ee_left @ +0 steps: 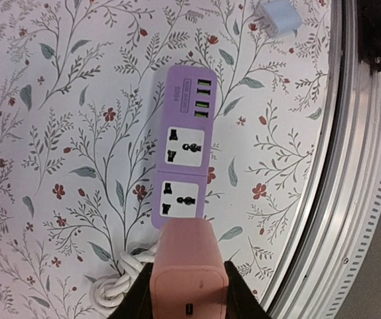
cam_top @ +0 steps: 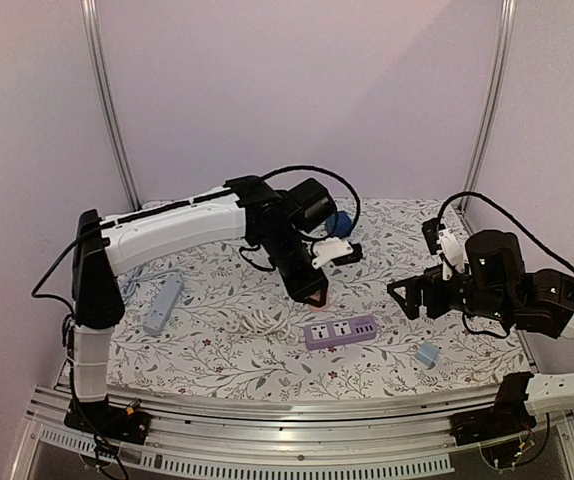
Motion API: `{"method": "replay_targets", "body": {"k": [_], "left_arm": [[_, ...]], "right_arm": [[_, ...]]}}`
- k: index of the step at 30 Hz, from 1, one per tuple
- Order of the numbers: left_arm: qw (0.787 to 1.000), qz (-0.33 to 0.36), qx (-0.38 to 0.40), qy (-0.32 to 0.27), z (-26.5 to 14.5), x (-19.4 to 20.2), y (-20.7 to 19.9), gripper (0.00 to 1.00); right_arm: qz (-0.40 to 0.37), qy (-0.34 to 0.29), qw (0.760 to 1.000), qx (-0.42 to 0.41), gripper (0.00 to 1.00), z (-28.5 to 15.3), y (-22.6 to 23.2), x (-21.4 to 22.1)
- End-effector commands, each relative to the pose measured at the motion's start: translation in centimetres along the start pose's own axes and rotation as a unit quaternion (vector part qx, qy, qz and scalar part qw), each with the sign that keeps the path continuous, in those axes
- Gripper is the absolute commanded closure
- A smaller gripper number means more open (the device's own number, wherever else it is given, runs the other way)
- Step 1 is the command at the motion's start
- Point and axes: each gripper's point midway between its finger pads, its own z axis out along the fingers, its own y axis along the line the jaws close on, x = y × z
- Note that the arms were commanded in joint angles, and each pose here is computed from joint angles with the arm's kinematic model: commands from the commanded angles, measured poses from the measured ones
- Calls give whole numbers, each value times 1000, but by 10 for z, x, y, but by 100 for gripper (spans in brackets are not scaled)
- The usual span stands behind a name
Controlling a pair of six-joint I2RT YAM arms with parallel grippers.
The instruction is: Insert the plug
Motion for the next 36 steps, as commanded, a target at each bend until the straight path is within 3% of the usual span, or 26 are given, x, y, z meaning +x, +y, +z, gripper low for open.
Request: {"method": "replay_targets", "body": {"k": [1, 9, 36], "left_arm": [[999, 25, 18, 32, 30, 13, 1, 100], [999, 25, 15, 45, 55, 18, 11, 100], [998, 39, -7, 45, 90, 29, 24, 100]], "right_arm": [[36, 0, 999, 0, 1, -10, 0, -6], [84, 10, 996, 0, 1, -17, -3, 1], [69, 28, 997, 3, 1, -7, 2, 1]]}}
